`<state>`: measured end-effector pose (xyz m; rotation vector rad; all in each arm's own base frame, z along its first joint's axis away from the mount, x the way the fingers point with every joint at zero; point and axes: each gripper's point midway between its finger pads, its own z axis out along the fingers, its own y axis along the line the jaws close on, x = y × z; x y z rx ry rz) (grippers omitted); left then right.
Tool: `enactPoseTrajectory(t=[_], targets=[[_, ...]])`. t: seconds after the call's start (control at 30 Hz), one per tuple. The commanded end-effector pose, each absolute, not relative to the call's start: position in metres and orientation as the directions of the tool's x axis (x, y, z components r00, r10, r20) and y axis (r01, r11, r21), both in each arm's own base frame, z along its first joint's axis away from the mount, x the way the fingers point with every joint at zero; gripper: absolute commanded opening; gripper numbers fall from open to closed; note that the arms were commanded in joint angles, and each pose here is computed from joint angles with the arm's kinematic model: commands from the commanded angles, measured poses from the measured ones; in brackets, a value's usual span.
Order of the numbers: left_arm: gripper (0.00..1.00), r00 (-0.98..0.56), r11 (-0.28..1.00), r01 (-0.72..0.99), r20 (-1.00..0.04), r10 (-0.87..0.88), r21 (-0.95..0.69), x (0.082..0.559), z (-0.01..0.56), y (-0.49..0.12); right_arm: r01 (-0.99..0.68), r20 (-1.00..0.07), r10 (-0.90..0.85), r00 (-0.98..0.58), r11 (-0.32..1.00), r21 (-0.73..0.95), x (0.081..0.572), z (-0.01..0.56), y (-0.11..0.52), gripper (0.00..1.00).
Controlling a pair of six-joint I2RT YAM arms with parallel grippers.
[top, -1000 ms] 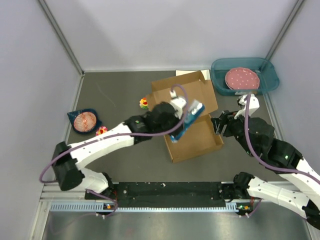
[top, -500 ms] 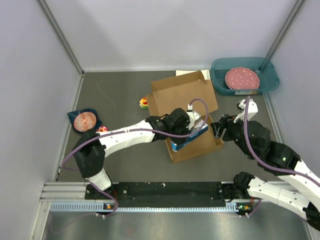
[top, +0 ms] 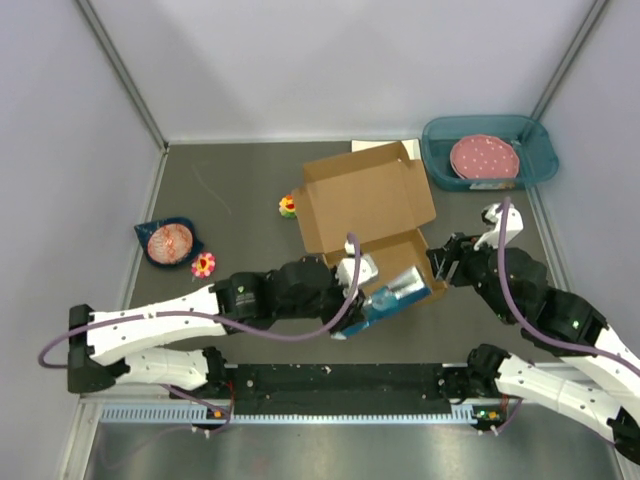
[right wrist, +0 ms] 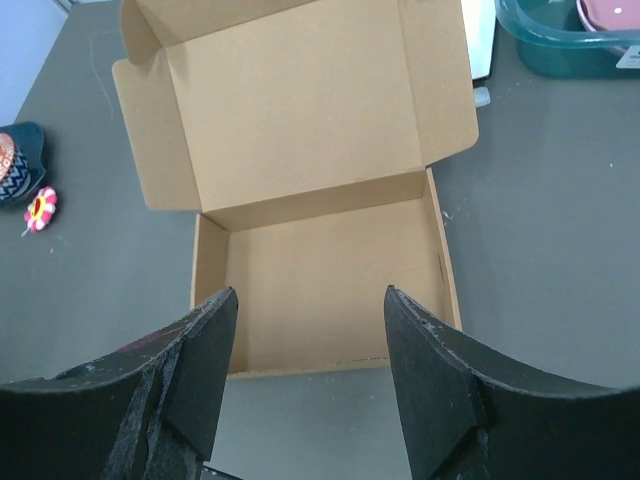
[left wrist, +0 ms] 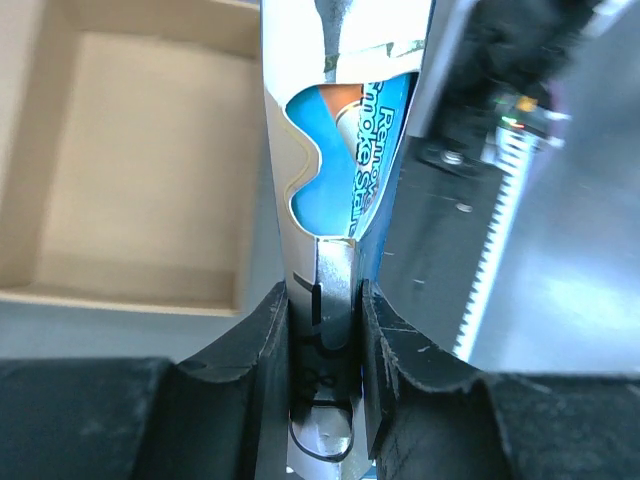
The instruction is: Fold the paper box
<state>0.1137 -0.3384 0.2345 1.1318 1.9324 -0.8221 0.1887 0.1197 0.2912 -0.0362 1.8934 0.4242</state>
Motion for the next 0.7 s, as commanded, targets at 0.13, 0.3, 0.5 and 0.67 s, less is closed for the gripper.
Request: enactPoseTrajectory(t=[0.13,0.3,0.5,0.67], targets=[[0.22,-0.423,0.36,0.897,-0.727,0.54,-0.255,0.031,0.138,-0.351,-0.188,-0.891,0.197,-0.409,0.937,0.294,0.189,0.267,0.123,0.61],[0.22,-0.431,0.396,0.888,-0.726,0.536,-0.234,0.033,0.101,-0.361,-0.191,-0.869,0.213,-0.447,0.926,0.325,0.183,0.25,0.126,0.6],[0.24,-0.379,0.45,0.888,-0.714,0.589,-0.1,0.054,0.07,-0.359,-0.146,-0.823,0.215,-0.526,0.93,0.337,0.172,0.212,0.122,0.59],[0.32,-0.335,0.463,0.886,-0.734,0.591,-0.032,0.07,0.069,-0.349,-0.129,-0.783,0.207,-0.587,0.931,0.342,0.162,0.188,0.121,0.58]])
